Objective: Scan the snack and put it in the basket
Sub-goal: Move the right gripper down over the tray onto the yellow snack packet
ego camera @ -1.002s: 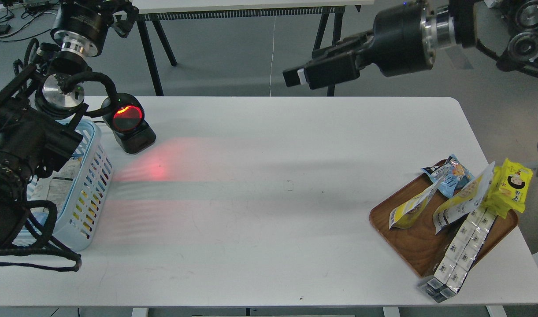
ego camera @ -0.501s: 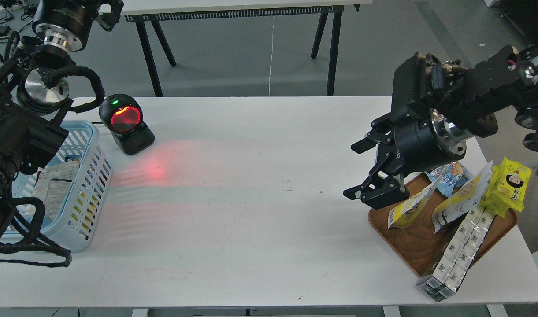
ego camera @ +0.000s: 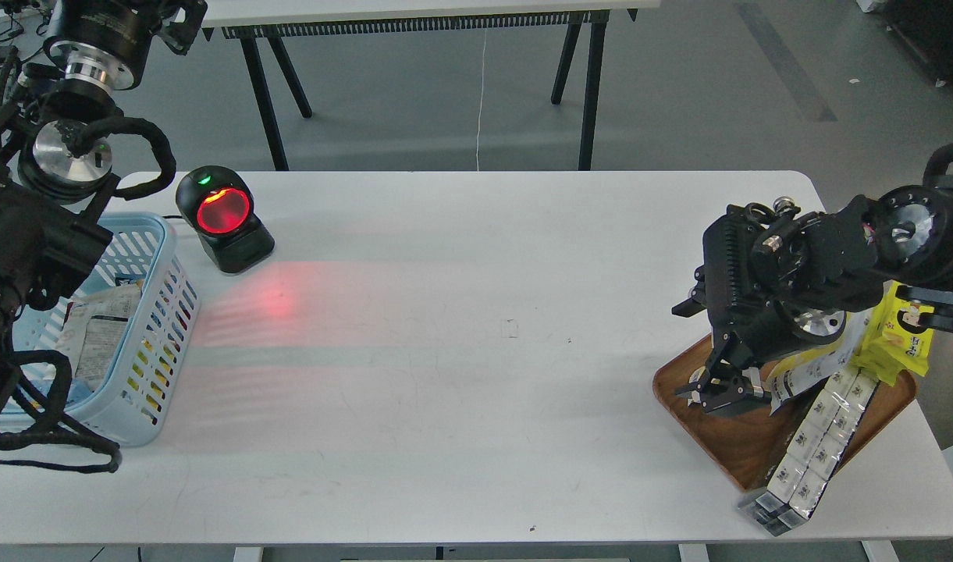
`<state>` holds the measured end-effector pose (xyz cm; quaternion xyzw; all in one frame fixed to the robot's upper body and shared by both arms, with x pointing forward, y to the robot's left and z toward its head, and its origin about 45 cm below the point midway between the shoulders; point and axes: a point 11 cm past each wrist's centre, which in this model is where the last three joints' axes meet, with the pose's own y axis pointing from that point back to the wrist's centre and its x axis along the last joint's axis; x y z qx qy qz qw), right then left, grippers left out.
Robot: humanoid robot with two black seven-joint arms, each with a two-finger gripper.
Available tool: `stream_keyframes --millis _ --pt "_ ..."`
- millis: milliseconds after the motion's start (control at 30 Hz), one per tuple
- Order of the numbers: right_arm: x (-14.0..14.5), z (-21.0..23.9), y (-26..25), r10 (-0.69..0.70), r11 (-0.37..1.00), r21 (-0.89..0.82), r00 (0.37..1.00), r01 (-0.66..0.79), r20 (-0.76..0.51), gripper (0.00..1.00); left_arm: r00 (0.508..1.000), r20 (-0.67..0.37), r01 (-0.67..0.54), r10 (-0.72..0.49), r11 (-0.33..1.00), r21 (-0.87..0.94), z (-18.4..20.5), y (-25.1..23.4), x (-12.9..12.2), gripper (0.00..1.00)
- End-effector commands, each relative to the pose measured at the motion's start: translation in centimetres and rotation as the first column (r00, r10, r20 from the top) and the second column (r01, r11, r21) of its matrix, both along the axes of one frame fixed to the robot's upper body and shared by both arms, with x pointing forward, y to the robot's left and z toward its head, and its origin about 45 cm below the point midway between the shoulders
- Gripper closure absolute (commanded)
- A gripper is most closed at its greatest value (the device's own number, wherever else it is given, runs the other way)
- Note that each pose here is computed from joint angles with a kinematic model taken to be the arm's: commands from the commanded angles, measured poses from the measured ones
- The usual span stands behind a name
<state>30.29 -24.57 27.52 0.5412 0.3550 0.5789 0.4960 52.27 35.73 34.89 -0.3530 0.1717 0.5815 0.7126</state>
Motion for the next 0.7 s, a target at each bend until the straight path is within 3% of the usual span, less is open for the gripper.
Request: stream_keyframes --millis 0,434,668 --pt "-0.6 -1.0 -1.0 -0.014 0.999 -0.03 0.999 0.013 -0.031 0.06 1.0 0.023 0.01 -0.01 1.0 -0.007 1.1 -0.5 0.3 0.0" --pt "0.0 -1.1 -4.1 -0.113 0.993 -0.048 0.993 0.112 -0.017 0.04 0.999 0.048 0.012 -0.011 1.0 -0.023 2.3 -0.8 0.5 0.0" --pt "1.9 -0.6 -5.6 -0.178 0.983 -0.046 0.984 0.179 0.028 0.05 0.998 0.057 0.011 -0.01 1.0 -0.022 2.8 -0.7 0.6 0.0"
